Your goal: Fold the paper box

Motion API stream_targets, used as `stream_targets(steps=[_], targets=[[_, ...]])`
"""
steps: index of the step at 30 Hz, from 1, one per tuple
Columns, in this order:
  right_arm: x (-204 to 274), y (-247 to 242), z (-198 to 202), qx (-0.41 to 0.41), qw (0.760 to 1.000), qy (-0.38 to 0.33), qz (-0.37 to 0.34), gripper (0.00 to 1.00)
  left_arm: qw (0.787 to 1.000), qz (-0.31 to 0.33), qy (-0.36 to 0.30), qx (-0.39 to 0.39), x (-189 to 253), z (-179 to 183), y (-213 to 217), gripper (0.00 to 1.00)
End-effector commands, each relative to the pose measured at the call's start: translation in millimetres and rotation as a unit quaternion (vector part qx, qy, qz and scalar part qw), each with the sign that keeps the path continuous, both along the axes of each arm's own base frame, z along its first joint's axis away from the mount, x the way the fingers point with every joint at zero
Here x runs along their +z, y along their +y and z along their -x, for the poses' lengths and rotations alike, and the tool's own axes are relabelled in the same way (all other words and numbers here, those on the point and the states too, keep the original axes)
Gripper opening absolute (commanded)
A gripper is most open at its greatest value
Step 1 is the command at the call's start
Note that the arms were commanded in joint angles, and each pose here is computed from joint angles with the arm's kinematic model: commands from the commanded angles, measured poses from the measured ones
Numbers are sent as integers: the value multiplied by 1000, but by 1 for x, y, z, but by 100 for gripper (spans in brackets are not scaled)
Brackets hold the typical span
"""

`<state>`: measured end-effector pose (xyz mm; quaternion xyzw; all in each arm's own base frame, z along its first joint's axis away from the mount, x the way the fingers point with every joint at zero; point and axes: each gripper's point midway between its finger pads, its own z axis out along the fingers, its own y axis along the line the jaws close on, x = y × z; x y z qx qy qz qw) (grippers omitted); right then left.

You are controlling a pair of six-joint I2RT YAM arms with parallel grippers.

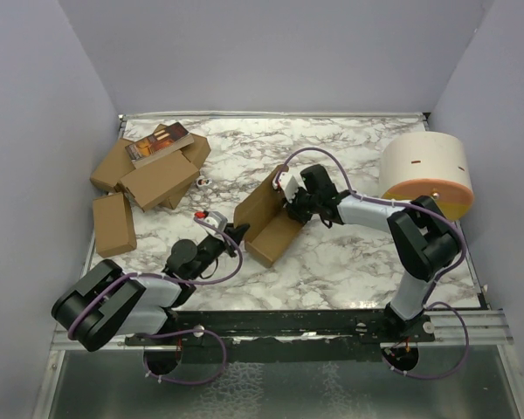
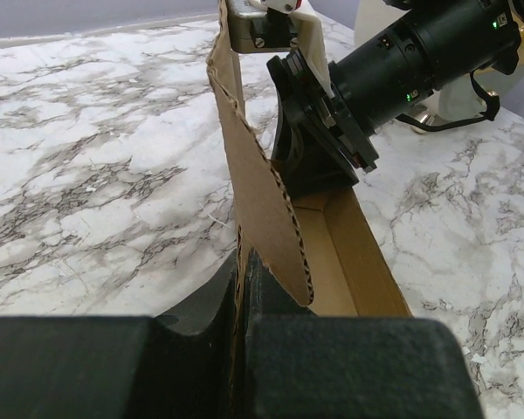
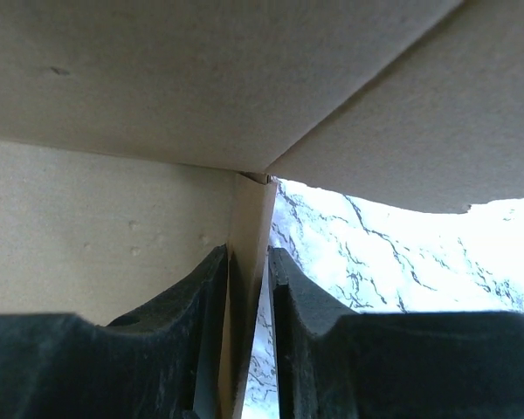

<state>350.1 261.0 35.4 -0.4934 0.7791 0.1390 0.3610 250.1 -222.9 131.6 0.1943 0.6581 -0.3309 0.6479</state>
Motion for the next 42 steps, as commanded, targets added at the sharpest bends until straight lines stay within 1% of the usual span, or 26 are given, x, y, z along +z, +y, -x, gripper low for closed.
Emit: stream_targets(steps=[1,2,3,4,6,10,11,12,14,15,17,18,21,25,28,31,33,35,36,38,39,40,41,42], targets=[[-4,-2,-10,-23,1000,-14,-3,25,999,20,-26,-2,19,-3,-6,0],[-5,-3,-10,-23,1000,-14,-1,22,999,20,-26,-2,19,-3,-6,0],[-6,-3,-10,-23,1000,-15,0,16,999,21,-26,-2,19,-3,-6,0],[-5,-3,-10,-21,1000,-17,1,12,999,21,-27,-2,19,-3,-6,0],[-4,-3,-9,-19,1000,-18,2,9,999,20,-26,-1,18,-3,-6,0],[-2,-3,-8,-16,1000,-15,1,9,1000,19,-25,1,18,-4,-6,0],[-1,-1,-6,-11,1000,-10,-2,10,1000,19,-25,1,17,-4,-6,0],[2,1,-5,-8,1000,-6,-7,14,1000,18,-25,3,17,-4,-5,0],[13,5,-3,0,1000,-7,-20,32,1000,17,-26,8,17,-5,-4,0],[19,6,-3,1,1000,-11,-26,39,1000,15,-25,10,16,-5,-2,0],[31,8,-1,14,999,-14,-42,47,1000,12,-25,13,15,-5,-1,0],[36,7,1,20,999,-13,-49,49,1000,10,-24,14,14,-5,-1,0],[50,3,4,41,997,-18,-65,51,1000,4,-23,17,12,-6,1,0],[70,-11,5,75,993,-28,-85,51,1000,-1,-24,18,10,-6,1,0],[86,-23,14,118,987,-41,-97,45,1000,-6,-25,16,8,-5,2,0],[96,-32,35,191,974,-66,-99,42,1000,-11,-27,10,7,-4,0,0],[100,-35,55,250,958,-96,-98,40,999,-14,-29,7,7,-4,-1,0],[96,-36,80,327,931,-131,-92,37,999,-16,-30,3,7,-3,-2,0],[87,-39,97,365,917,-135,-89,29,999,-17,-30,0,7,-3,-3,0],[68,-45,120,433,886,-152,-70,6,999,-19,-31,-7,7,-2,-5,0],[56,-50,126,460,872,-159,-54,2,999,-20,-31,-10,7,-1,-6,0],[44,-54,128,474,866,-157,-38,1,999,-21,-32,-13,7,-1,-6,0],[34,-58,126,479,864,-153,-21,1,999,-22,-33,-15,7,0,-7,0],[27,-61,123,477,867,-144,-10,1,999,-23,-33,-18,7,0,-8,0]])
